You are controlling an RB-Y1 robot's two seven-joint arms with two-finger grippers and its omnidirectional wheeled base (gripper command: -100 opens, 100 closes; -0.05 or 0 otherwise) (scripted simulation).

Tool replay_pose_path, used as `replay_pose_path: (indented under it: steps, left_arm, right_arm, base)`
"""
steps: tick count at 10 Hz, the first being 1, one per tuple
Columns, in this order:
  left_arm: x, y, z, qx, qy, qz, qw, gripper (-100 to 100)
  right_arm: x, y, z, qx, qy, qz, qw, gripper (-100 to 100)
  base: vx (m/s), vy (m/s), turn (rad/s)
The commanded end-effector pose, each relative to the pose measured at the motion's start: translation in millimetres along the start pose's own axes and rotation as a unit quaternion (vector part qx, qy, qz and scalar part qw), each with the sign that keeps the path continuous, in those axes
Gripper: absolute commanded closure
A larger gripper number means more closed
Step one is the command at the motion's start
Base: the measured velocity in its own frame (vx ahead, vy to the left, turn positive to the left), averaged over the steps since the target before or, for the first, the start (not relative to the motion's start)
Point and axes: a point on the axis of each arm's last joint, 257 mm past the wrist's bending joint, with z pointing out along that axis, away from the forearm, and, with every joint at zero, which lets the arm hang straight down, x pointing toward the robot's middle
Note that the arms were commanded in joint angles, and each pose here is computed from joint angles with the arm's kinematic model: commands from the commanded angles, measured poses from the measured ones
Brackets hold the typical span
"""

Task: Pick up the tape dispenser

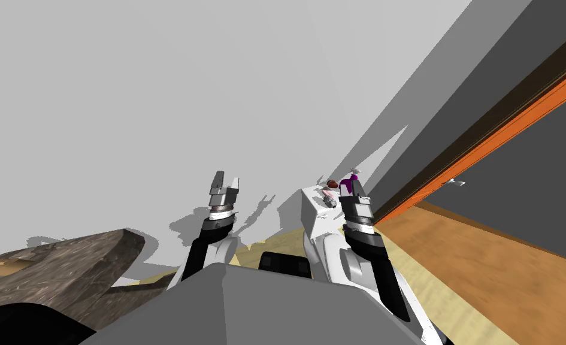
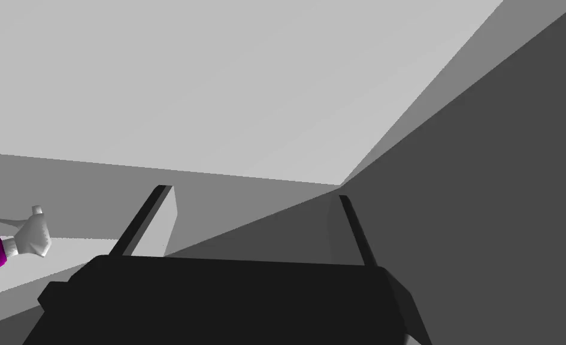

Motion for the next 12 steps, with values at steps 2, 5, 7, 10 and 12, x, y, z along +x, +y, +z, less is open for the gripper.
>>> replay_pose_path:
  steps: [2, 5, 7, 10, 12]
  left_arm:
    - [0.0, 0, 0.0, 0.0, 0.0, 0.0, 1.0, 0]
    - [0.0, 0, 0.0, 0.0, 0.0, 0.0, 1.0, 0]
    - [0.0, 0, 0.0, 0.0, 0.0, 0.0, 1.0, 0]
    - [0.0, 0, 0.0, 0.0, 0.0, 0.0, 1.0, 0]
    - [0.0, 0, 0.0, 0.0, 0.0, 0.0, 1.0, 0]
  right_arm:
    - [3, -14, -5.0, 0.017, 0.025, -0.024, 0.9992, -100]
    - [4, -45, -18.1, 0.056, 0.069, -0.074, 0.9933, -100]
    - [1, -71, -31.1, 0.089, 0.102, -0.119, 0.9837, -100]
    - [-14, -114, -55.1, 0.14, 0.152, -0.199, 0.958, -100]
    - [-20, -128, -63.5, 0.154, 0.177, -0.233, 0.9436, -100]
  base:
    - [-0.019, 0.019, -0.026]
    - [-0.039, 0.051, -0.038]
    - [-0.05, 0.071, -0.047]
    - [-0.054, 0.077, -0.047]
    - [-0.031, 0.046, -0.018]
